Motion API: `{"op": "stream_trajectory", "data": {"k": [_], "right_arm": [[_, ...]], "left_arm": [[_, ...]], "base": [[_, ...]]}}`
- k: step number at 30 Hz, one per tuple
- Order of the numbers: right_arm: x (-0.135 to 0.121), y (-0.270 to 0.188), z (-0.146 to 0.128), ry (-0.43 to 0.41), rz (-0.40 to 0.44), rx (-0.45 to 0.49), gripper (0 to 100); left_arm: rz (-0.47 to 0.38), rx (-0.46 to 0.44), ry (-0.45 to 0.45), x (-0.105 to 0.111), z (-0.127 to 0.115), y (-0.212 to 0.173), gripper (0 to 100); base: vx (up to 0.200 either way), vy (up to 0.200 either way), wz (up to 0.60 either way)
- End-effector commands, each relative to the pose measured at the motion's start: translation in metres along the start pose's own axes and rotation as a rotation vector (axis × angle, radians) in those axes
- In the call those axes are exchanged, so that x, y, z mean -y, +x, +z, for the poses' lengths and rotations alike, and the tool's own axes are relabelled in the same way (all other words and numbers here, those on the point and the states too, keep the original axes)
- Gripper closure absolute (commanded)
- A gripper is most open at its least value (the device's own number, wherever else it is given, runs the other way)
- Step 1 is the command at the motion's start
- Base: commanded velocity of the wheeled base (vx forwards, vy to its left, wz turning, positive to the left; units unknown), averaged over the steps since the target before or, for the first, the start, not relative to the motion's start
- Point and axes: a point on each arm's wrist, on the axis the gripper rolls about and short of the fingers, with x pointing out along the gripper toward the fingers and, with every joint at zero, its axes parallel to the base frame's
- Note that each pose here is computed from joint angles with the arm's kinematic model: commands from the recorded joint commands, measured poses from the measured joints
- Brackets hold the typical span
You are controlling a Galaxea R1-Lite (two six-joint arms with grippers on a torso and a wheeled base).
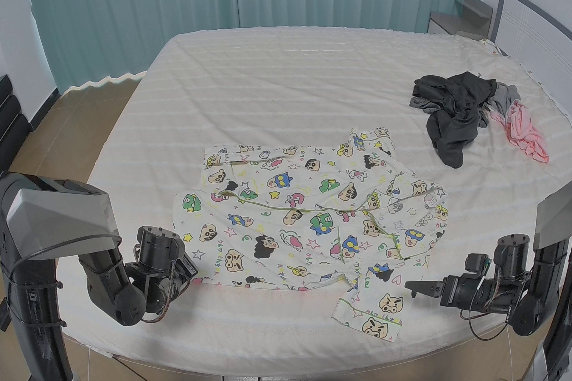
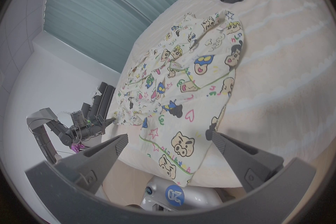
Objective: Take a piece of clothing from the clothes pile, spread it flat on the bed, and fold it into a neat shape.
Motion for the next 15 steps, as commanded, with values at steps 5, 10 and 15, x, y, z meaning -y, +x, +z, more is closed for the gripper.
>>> {"op": "stream_trajectory", "data": {"k": [5,10,15], "right_arm": [[0.001,0.015,-0.031,0.0,-0.064,-0.166,0],[0.003,0.031,-0.051,-0.024,-0.129,-0.217,0],[0.0,0.031,-0.051,-0.007,-0.127,-0.207,0]], "left_arm": [[-0.031,0.051,-0.028,-0.007,0.001,-0.01,100],[-0.024,0.044,-0.031,-0.018,-0.005,-0.019,100],[-0.071,0.066,-0.073,-0.025,-0.007,-0.03,100]], "base": [[0.0,0.0,0.0],[0.0,0.0,0.0],[0.0,0.0,0.0]]}}
